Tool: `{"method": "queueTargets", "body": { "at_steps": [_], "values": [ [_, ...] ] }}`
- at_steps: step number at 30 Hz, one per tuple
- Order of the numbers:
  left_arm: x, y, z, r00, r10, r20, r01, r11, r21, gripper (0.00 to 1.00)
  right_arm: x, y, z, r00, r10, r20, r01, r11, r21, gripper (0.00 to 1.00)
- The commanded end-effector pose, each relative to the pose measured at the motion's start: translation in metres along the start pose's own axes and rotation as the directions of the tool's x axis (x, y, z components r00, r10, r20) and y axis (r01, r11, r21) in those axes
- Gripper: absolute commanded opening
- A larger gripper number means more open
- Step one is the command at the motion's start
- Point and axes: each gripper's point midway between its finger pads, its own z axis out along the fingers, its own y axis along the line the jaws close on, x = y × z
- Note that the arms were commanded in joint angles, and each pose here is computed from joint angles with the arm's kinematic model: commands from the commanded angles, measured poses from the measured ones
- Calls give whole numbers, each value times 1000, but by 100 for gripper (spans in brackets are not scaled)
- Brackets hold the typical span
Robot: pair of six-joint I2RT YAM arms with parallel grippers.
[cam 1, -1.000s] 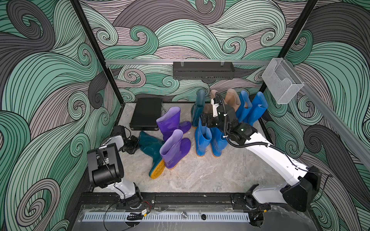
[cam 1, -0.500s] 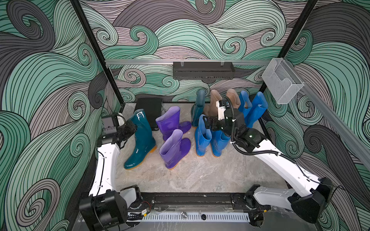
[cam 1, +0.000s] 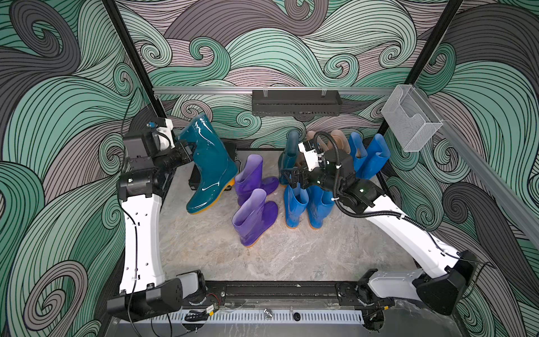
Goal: Match and arrange rain boots in pairs
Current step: Pick up the rain boot at the center of the board.
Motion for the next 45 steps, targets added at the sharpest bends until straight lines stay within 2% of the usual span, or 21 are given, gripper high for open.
{"method": "queueTargets", "body": {
  "at_steps": [1, 4, 7, 12, 21, 22, 29, 34, 37, 40, 45],
  "values": [
    [-33, -53, -23, 989, 112, 100, -127, 980, 155, 0, -34, 15, -4, 982, -162, 93, 169, 984, -62, 99],
    [-42, -78, -26, 987, 96, 131, -127, 958, 255, 0, -51, 15, 3, 971, -213, 108, 221, 972, -74, 99],
    [-46, -99, -28, 983, 114, 144, -154, 937, 315, 0, -69, 15, 14, 968, -211, 137, 226, 969, -104, 99],
    [-50, -119, -20, 984, 136, 114, -170, 907, 387, 0, -89, 31, 44, 974, -154, 165, 192, 950, -246, 99],
    [-53, -158, -29, 976, 183, 114, -216, 842, 494, 0, -117, 53, 87, 968, -128, 214, 213, 873, -438, 99],
    [-51, -158, -18, 979, 181, 91, -201, 838, 507, 0, -120, 54, 88, 966, -129, 223, 220, 862, -457, 99],
    [-42, -175, -9, 979, 191, 65, -194, 805, 561, 0, -130, 74, 82, 966, -37, 254, 203, 717, -667, 98],
    [-41, -178, -1, 981, 189, 49, -182, 798, 575, 0, -135, 56, 83, 964, 3, 266, 181, 727, -663, 99],
    [-40, -179, 2, 981, 189, 40, -177, 794, 582, 0, -142, 54, 71, 956, 28, 292, 192, 693, -695, 99],
    [-37, -180, 7, 982, 185, 25, -164, 792, 588, 0, -136, 61, 66, 962, 1, 274, 203, 669, -715, 99],
    [-33, -186, 18, 984, 175, -2, -137, 776, 615, 0, -125, 65, 67, 974, -7, 227, 177, 649, -740, 88]
  ]
}}
